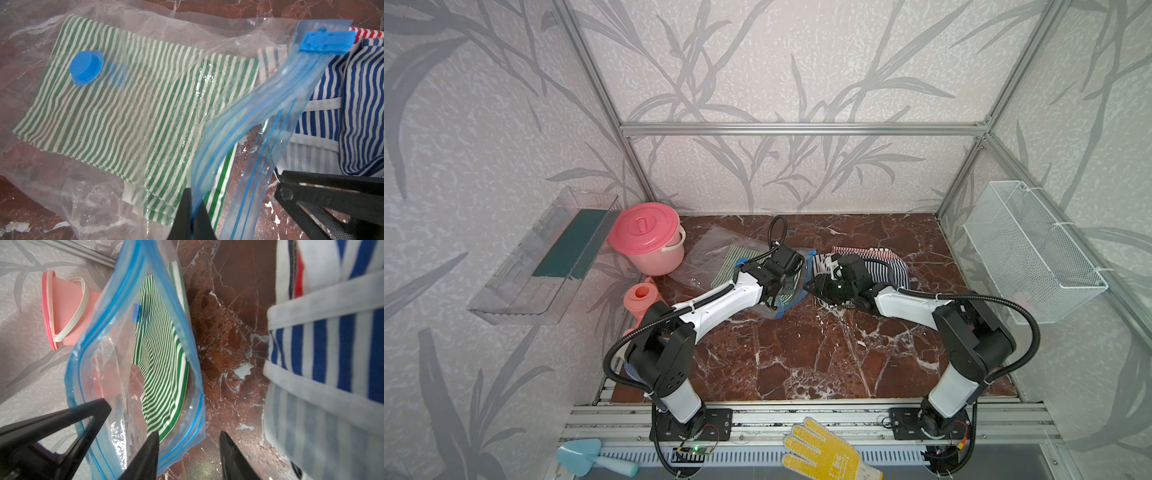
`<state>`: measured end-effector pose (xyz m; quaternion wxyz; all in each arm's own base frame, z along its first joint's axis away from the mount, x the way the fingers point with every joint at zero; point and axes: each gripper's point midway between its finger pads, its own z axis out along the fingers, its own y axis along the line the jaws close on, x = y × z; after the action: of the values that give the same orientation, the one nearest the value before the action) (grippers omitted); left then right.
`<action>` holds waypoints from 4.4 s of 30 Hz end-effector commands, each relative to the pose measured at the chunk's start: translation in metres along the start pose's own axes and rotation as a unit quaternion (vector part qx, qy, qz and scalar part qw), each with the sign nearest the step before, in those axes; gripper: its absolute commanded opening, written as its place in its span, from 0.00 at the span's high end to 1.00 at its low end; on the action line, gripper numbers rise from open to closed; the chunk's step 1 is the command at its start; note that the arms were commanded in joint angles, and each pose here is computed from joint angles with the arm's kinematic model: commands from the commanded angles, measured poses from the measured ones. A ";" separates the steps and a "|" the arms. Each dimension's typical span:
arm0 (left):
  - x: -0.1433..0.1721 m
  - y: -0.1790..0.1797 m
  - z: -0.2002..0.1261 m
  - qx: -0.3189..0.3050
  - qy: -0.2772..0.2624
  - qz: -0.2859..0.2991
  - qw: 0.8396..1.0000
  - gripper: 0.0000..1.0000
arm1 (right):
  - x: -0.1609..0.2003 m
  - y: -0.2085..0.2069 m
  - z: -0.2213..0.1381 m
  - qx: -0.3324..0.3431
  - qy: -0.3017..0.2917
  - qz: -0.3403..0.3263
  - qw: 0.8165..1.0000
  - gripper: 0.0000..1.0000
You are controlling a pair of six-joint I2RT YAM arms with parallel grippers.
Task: Take the tank top out of the vacuum bag
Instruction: Open the vacuum bag at the center of the board, then take out the tank top from the vacuum bag.
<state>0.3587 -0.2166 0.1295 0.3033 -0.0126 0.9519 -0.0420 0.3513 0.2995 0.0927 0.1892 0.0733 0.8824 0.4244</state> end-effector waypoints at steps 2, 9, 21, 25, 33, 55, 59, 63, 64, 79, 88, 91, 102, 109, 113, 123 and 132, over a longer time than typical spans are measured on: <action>-0.005 0.001 -0.010 0.007 -0.007 -0.013 1.000 1.00 | -0.009 0.022 0.005 -0.028 -0.007 -0.012 1.000 0.53; -0.005 0.001 -0.011 0.006 -0.008 -0.013 1.000 1.00 | -0.006 0.029 0.017 -0.039 0.001 -0.012 0.999 0.61; -0.006 -0.004 -0.015 0.021 -0.010 -0.019 1.000 1.00 | -0.002 0.025 0.034 -0.021 0.007 -0.016 1.000 0.67; -0.006 -0.006 -0.015 0.029 -0.007 -0.020 0.999 1.00 | -0.001 0.017 0.038 -0.007 0.006 -0.017 1.000 0.67; -0.007 -0.011 -0.018 0.040 -0.006 -0.022 0.999 1.00 | -0.003 0.009 0.041 0.023 -0.007 -0.029 0.999 0.67; -0.003 -0.015 -0.017 0.050 0.004 -0.017 0.999 1.00 | -0.011 -0.006 0.061 0.079 -0.039 -0.036 0.995 0.68; -0.002 -0.014 -0.016 0.049 0.005 -0.014 0.999 1.00 | -0.011 -0.003 0.067 0.068 -0.038 -0.027 0.997 0.68; 0.000 -0.013 -0.011 0.042 0.007 -0.010 0.999 1.00 | -0.007 0.006 0.074 0.049 -0.021 -0.025 0.998 0.68; 0.000 -0.013 -0.010 0.041 0.008 -0.008 0.999 1.00 | -0.005 0.007 0.075 0.050 -0.018 -0.024 0.998 0.68; 0.001 -0.011 -0.004 0.027 0.010 0.004 1.000 1.00 | -0.001 0.025 0.064 0.017 -0.007 -0.024 1.000 0.77; -0.001 -0.015 -0.005 0.033 0.013 0.007 0.999 1.00 | 0.008 -0.010 0.077 0.112 0.024 -0.056 0.992 0.73; -0.001 -0.015 -0.004 0.036 0.015 0.007 0.999 1.00 | 0.013 -0.013 0.084 0.116 0.030 -0.059 0.991 0.69; 0.001 -0.016 -0.004 0.037 0.019 0.012 0.999 1.00 | 0.007 -0.009 0.099 0.079 0.017 -0.029 0.996 0.97; 0.005 -0.012 0.002 0.024 0.025 0.013 0.999 1.00 | -0.007 0.003 0.080 0.067 -0.006 -0.040 0.997 1.00; 0.004 -0.013 0.002 0.024 0.027 0.011 0.999 1.00 | -0.010 0.010 0.070 0.064 -0.008 -0.044 0.997 1.00; 0.005 -0.007 0.008 0.009 0.030 0.007 0.999 1.00 | -0.016 0.029 0.049 0.056 -0.020 -0.064 0.996 1.00; 0.002 0.003 0.012 -0.006 0.027 -0.007 1.000 1.00 | -0.019 0.031 0.038 0.068 -0.026 -0.089 0.993 1.00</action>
<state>0.3561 -0.2223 0.1134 0.2668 -0.0052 0.9623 -0.0535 0.3837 0.3484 0.0805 0.2240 0.0316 0.9101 0.3471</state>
